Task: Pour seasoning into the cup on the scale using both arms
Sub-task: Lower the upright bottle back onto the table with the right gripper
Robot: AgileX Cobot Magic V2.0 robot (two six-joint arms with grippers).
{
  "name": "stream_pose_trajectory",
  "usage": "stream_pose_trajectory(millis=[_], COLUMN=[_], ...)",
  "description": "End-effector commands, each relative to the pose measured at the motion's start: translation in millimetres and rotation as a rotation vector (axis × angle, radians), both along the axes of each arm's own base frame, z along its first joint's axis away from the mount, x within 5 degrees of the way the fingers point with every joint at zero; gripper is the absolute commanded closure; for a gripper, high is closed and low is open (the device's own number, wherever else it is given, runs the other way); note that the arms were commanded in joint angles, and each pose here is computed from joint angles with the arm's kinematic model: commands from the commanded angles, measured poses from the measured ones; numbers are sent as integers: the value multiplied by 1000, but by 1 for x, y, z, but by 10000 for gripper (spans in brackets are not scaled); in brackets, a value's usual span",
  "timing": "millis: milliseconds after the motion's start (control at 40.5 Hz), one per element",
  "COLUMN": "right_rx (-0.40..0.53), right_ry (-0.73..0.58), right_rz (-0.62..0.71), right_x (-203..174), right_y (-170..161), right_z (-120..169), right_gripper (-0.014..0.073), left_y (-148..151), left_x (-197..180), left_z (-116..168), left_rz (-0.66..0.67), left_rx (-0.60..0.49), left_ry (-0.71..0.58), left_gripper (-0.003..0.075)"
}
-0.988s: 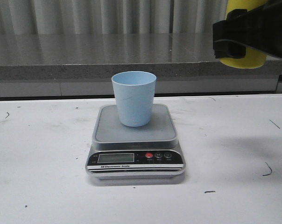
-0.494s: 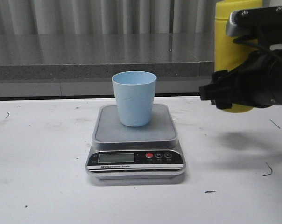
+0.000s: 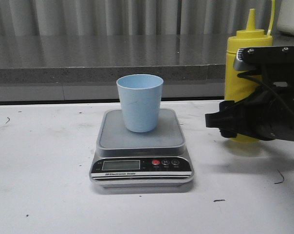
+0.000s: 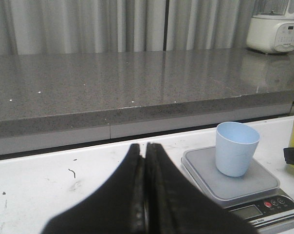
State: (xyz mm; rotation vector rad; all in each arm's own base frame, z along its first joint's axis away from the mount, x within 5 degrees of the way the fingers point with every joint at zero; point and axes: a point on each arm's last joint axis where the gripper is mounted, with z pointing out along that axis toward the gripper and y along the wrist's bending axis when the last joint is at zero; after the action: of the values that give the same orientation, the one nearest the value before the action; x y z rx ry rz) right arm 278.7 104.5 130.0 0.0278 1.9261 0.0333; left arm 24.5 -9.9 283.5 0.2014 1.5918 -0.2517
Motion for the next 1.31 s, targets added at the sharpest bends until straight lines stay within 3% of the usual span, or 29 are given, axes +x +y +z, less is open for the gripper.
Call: stream_pose_trajectory(millis=[0, 1284], right_rx=[16, 5], right_ry=[-192, -106], right_rz=[-5, 6], right_x=[10, 10], right_y=[2, 4], right_z=[25, 9], right_gripper=[327, 327], left_y=[2, 2], left_x=[-5, -5], left_z=[15, 15], left_rz=[4, 4], left_rx=[-49, -49], left_ry=[-107, -107], left_gripper=[740, 740])
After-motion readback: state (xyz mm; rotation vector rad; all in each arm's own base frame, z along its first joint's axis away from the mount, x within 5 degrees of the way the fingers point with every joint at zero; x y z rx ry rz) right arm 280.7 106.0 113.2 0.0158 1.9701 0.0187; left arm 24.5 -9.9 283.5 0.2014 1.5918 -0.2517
